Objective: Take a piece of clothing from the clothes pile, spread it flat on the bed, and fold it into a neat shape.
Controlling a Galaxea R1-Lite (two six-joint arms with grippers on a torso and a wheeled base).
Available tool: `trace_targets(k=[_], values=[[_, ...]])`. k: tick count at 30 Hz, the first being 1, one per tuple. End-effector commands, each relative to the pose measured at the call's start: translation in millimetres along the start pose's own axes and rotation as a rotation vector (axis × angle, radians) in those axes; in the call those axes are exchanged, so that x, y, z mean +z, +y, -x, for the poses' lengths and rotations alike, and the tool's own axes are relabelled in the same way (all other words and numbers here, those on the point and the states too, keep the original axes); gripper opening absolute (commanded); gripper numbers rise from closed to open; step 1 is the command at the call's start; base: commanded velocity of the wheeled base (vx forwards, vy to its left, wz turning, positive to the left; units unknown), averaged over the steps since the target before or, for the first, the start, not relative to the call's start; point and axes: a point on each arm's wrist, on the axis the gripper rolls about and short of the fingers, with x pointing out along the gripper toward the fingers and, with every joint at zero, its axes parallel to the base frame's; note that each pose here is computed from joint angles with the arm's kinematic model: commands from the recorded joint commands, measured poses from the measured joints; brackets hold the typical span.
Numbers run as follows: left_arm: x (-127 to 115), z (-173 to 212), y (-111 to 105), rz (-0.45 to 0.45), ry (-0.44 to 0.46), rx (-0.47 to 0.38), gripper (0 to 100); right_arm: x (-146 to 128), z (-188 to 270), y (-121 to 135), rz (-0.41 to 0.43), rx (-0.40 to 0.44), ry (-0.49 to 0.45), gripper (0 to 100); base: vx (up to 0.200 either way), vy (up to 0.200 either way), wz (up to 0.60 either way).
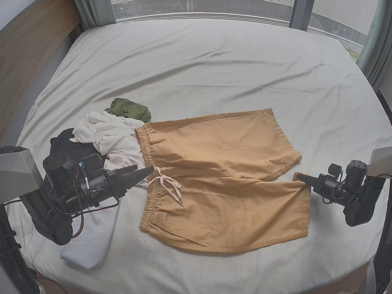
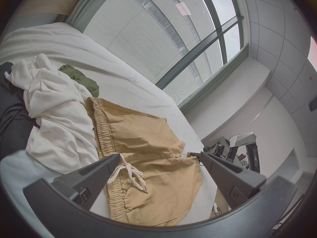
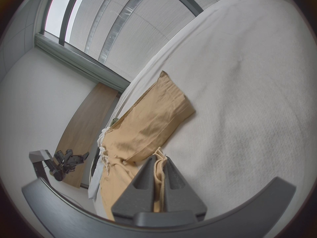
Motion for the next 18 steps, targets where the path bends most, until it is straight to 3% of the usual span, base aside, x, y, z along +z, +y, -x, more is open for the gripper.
trace_targets(k=[1,14,15,18], values=[[-2,0,1,0.005,0.006,0.003,100,1,-3,-2,0.004,-0.001,-0.007,0,0.0,0.0,0.0],[-9,-1,5,0.013,0.026,0.011,100,6,-7,-5,0.019,-0.025,-0.041,0,0.0,0.0,0.0],[-9,-1,5,0.012,0.025,0.01,100,10,-8,-6,0.028,-0.03,-0.057,100,0.0,0.0,0.0],[-10,0,4,0.016,0.031,0.013,100,16,-9,-10,0.045,-0.056,-0.095,100,0.0,0.0,0.0]])
